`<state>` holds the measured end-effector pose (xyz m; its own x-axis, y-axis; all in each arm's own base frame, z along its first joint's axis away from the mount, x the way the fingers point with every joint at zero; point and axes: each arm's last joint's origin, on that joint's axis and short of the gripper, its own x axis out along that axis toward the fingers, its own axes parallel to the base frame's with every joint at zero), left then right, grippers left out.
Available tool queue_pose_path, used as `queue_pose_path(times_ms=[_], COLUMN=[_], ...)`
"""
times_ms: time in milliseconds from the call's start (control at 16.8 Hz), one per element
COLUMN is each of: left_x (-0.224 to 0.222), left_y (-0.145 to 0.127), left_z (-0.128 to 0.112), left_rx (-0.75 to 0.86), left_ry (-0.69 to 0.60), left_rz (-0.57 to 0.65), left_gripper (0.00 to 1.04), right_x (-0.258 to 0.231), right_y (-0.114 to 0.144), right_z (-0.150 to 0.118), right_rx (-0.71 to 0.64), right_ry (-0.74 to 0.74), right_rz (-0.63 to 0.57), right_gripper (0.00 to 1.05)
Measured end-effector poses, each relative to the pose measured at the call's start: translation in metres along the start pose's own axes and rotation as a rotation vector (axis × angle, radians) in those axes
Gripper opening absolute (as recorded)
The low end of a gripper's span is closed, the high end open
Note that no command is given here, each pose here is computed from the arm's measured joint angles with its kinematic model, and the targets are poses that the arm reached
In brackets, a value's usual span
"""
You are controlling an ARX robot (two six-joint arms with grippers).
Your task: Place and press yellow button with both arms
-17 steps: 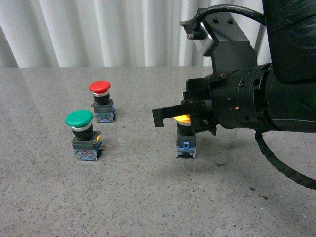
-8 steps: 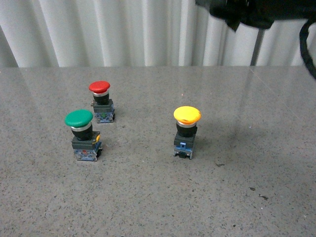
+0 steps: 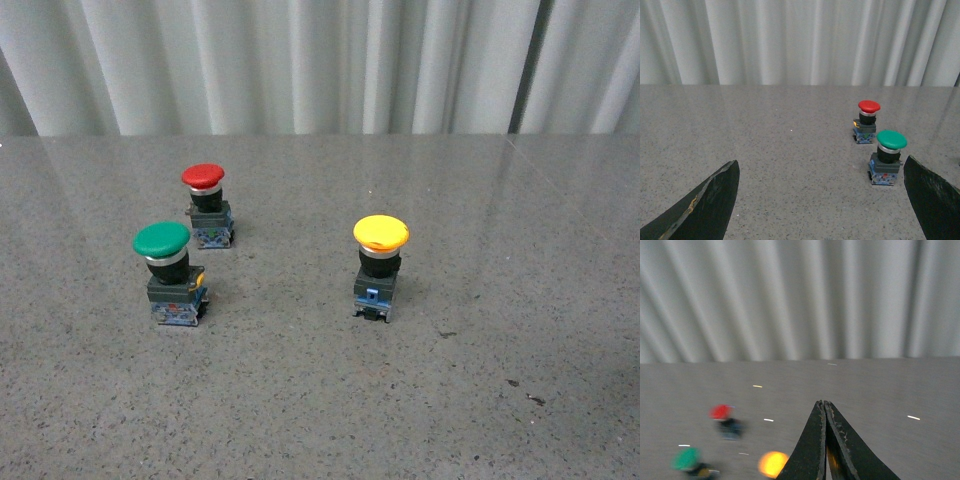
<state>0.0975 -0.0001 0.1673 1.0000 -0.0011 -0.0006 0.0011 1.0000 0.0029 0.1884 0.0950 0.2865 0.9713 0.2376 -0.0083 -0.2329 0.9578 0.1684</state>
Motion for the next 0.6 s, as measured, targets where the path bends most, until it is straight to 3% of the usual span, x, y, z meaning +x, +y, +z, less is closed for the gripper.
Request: queue_pose_path(times_ms=[60,119,298,595], left_x=[0.000,0.000,0.000,0.000], left_y=[0.000,0.000,0.000,0.000], left_z=[0.000,0.000,0.000,0.000], left_rx=[0.000,0.000,0.000,0.000], left_ry=[0.001,0.000,0.000,0.000], left_rz=[0.002,0.001,0.000,0.001], left_gripper=[0.98,0.98,0.98,0.98], right_x=[-0.022,-0.046,-0.071,-0.085], right_y=[-0.026,-0.052,-0.068,-0.084], right_z=[-0.014,-0.032,-0.047,-0.075], right_rx=[-0.079,-0.122,-0.144,-0.160], right_ry=[0.012,0.029,-0.053,-0.031], right_rz=[-0.166,-0.257,-0.235,-0.225], right_gripper=[0.02,0.02,0.02,0.02])
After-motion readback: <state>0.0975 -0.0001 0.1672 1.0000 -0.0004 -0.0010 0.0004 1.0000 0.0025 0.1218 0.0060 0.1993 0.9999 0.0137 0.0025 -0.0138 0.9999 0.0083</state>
